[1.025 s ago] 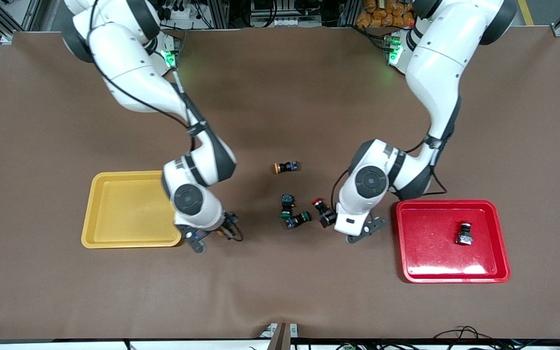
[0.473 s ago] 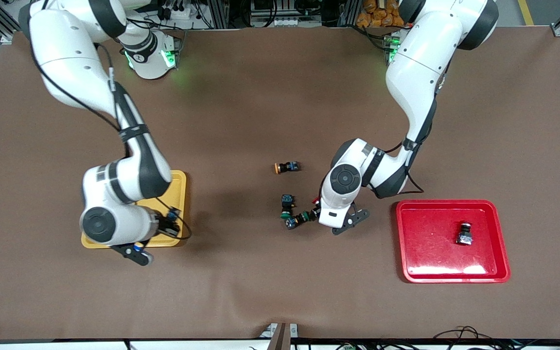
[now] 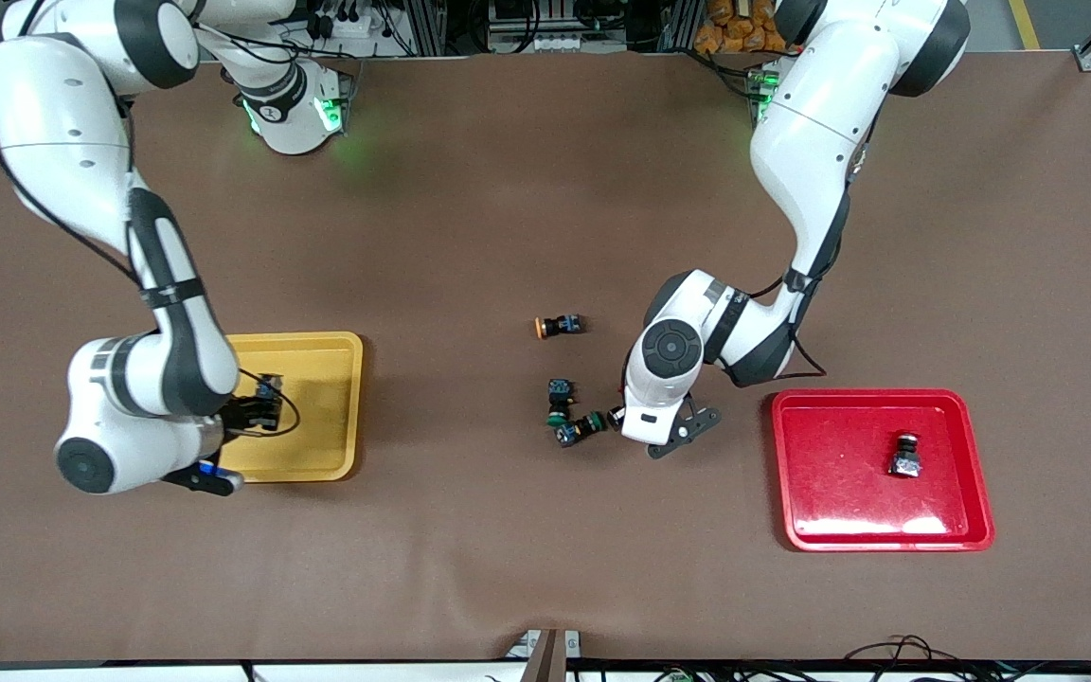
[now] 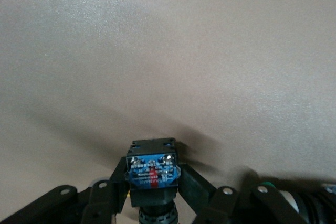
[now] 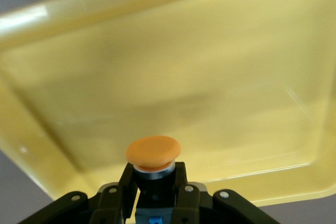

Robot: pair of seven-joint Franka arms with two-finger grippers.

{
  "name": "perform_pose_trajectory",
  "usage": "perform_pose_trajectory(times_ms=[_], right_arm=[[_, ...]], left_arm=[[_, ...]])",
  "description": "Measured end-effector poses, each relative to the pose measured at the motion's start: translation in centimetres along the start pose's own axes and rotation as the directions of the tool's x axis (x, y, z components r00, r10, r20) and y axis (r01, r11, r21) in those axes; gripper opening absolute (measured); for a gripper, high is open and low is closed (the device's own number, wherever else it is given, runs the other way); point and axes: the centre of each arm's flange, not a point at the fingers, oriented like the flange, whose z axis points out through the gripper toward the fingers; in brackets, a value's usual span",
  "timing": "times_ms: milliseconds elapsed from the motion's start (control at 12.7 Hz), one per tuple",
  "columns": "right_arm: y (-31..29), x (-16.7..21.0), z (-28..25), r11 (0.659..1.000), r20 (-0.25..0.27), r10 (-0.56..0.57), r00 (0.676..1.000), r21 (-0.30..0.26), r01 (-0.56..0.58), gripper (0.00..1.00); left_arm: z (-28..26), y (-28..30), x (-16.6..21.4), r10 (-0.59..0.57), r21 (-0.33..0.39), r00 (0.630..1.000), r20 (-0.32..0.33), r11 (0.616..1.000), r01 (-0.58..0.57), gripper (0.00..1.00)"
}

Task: Place red and yellow buttons in trays
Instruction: 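Lower the orange button into the yellow tray with the right gripper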

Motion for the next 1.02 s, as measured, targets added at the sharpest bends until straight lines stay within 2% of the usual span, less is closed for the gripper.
perform_pose_trajectory(times_ms=[236, 552, 867, 1025], right_arm=[[3.1, 0.6, 0.0, 0.998, -0.007, -0.059, 0.998, 0.023, 0.059, 0.33], [5.2, 1.6, 0.9, 0.995, -0.049, -0.086, 0.995, 0.038, 0.088, 0.36], [4.1, 1.6, 1.0, 0.993, -0.058, -0.105, 0.993, 0.043, 0.108, 0.79], [2.2, 1.2, 1.0, 0.995, -0.053, -0.080, 0.995, 0.051, 0.083, 0.99]], left_arm=[[-0.5, -0.9, 2.2, -0.008, 0.005, 1.000, -0.029, 1.000, 0.008, 0.44], [-3.6, -4.4, 8.1, 0.096, 0.053, 0.992, -0.076, 0.994, -0.092, 0.44], [-5.0, -11.0, 15.9, 0.253, 0.080, 0.966, -0.055, 0.965, -0.248, 0.44], [-4.6, -14.3, 18.8, 0.371, 0.095, 0.929, -0.023, 0.925, -0.367, 0.44]])
